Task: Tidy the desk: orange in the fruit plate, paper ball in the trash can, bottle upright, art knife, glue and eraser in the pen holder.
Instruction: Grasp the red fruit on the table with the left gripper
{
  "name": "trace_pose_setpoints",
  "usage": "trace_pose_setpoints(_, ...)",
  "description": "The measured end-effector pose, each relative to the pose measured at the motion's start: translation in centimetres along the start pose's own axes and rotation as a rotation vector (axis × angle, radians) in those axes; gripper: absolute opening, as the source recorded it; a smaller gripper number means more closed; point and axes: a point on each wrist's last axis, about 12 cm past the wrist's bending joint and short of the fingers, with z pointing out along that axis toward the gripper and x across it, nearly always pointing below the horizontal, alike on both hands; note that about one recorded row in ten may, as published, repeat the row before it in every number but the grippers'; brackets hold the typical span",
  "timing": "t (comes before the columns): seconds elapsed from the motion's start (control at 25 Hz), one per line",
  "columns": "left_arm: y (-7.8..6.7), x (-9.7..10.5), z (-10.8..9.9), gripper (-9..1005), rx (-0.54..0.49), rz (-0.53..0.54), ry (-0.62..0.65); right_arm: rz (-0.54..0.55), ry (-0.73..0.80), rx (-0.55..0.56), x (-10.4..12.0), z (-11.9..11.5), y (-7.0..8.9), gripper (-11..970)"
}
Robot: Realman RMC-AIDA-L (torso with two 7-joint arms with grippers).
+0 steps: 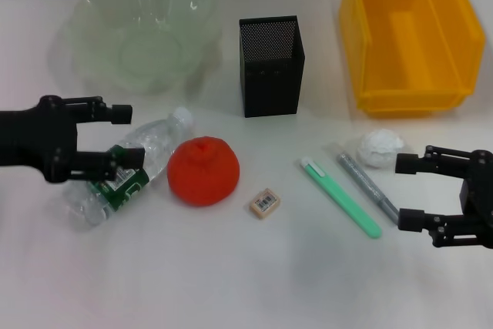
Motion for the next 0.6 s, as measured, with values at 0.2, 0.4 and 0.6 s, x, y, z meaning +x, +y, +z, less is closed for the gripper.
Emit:
trace_pose_setpoints(0.2,1.1,-0.8,1.9,783,-0.031,0.003,0.051,0.017,-0.006,0.025,0.5,-0.1,0.0,837)
trace_pose_setpoints(0.4,1.5,-1.2,5.2,783,-0.025,0.024,0.104,0.020,-0.014,0.021,0.6,0.2,0.0,836)
trace_pose_setpoints(0.6,2.1,-1.4,7.8,783,-0.024,0.033,0.143,0.021,-0.019,0.019,0.7,0.4,0.0,836)
